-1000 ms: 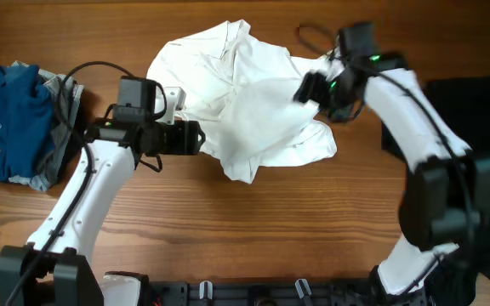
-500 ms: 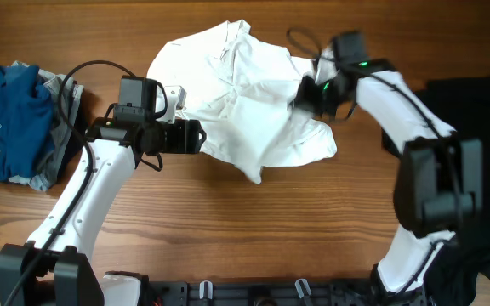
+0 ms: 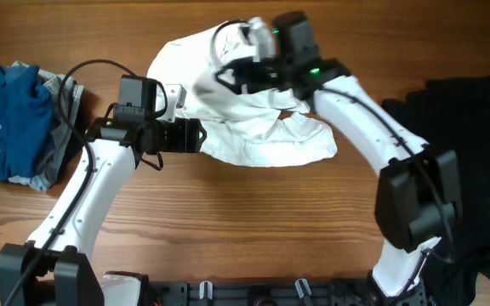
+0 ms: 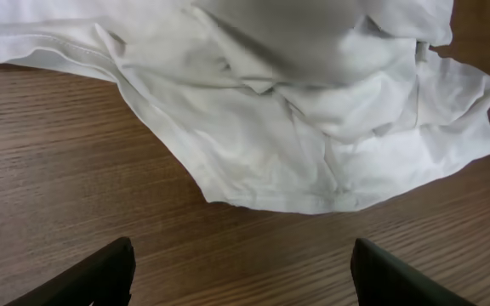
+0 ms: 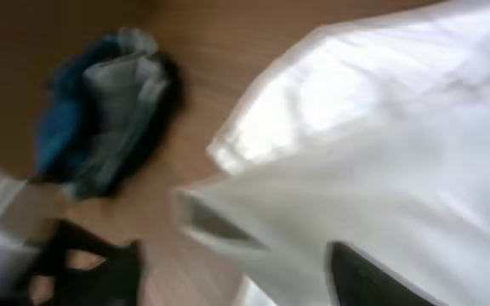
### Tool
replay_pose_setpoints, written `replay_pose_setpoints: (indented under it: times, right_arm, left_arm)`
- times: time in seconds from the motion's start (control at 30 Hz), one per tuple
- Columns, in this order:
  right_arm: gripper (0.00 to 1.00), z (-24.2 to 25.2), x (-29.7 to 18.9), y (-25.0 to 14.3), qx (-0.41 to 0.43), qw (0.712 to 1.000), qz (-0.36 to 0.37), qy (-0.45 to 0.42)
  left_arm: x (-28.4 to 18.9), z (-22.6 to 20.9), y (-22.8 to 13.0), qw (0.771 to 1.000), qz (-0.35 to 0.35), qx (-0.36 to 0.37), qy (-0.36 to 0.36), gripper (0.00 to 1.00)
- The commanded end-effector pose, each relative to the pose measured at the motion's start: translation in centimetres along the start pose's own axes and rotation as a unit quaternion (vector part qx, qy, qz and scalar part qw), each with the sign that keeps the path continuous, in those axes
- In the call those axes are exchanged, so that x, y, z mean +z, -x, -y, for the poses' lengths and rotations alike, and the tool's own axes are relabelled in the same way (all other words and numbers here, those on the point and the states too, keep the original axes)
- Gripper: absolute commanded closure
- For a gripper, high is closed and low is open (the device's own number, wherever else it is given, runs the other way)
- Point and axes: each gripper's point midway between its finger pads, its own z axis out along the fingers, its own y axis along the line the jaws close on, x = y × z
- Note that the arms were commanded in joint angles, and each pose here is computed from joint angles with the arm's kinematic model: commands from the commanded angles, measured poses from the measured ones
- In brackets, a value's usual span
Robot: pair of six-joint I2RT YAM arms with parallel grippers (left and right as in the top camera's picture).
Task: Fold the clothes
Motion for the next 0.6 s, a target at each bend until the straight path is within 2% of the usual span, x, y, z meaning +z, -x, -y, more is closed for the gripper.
replay_pose_setpoints:
  times: [0.0,0.1,0.17,0.23,0.3,0.33,0.37,0.4,0.43,0.47,0.5,0.57]
  right_arm:
    - [0.2,10.4,-5.0,-1.9,0.158,0.972,-0.012,-0.172]
    - [0.21,14.6,-5.9,-7.3,0.28,0.931,-0.068,-0.224]
    - [0.21,15.8,-4.0,-11.2,0.342,0.908,-0.109,-0.218]
    - [0.2,15.3,-2.2,-12.2,0.359,0.908,-0.129,-0.173]
    - [0.21,16.0,-1.1,-12.9,0.401,0.89,-0.127,-0.177]
    - [0.25,16.5,-0.5,-12.5,0.405,0.89,-0.113,-0.174]
    - [0.48,16.8,0.1,-11.3,0.394,0.9,-0.09,-0.164]
    - [0.76,17.0,0.7,-9.0,0.353,0.923,-0.053,-0.144]
    - [0.84,16.3,0.7,-6.4,0.31,0.943,-0.022,-0.116]
    - [0.92,15.7,0.3,-4.6,0.294,0.95,-0.002,-0.101]
    - [0.96,14.6,-0.2,-2.6,0.278,0.957,0.019,-0.081]
    - [0.96,7.9,-1.8,4.0,0.195,0.976,0.079,0.064]
  left_arm:
    - [0.3,-0.1,-0.3,1.0,-0.007,0.005,0.0,0.18]
    - [0.3,-0.1,-0.3,1.0,-0.006,0.005,0.0,0.17]
    - [0.3,-0.1,-0.3,1.0,-0.006,0.005,0.0,0.17]
    - [0.3,-0.1,-0.3,1.0,-0.006,0.004,0.0,0.18]
    - [0.3,-0.1,-0.3,1.0,-0.006,0.005,0.0,0.17]
    - [0.3,-0.1,-0.3,1.0,-0.006,0.005,0.0,0.17]
    - [0.3,-0.1,-0.3,1.0,-0.006,0.005,0.0,0.17]
    - [0.3,-0.1,-0.3,1.0,-0.006,0.005,0.0,0.17]
    - [0.3,-0.1,-0.3,1.0,-0.007,0.004,0.0,0.18]
    - [0.3,-0.1,-0.3,1.0,-0.006,0.005,0.0,0.17]
    - [0.3,-0.1,-0.3,1.0,-0.006,0.005,0.0,0.17]
    - [0.3,-0.1,-0.3,1.0,-0.006,0.005,0.0,0.17]
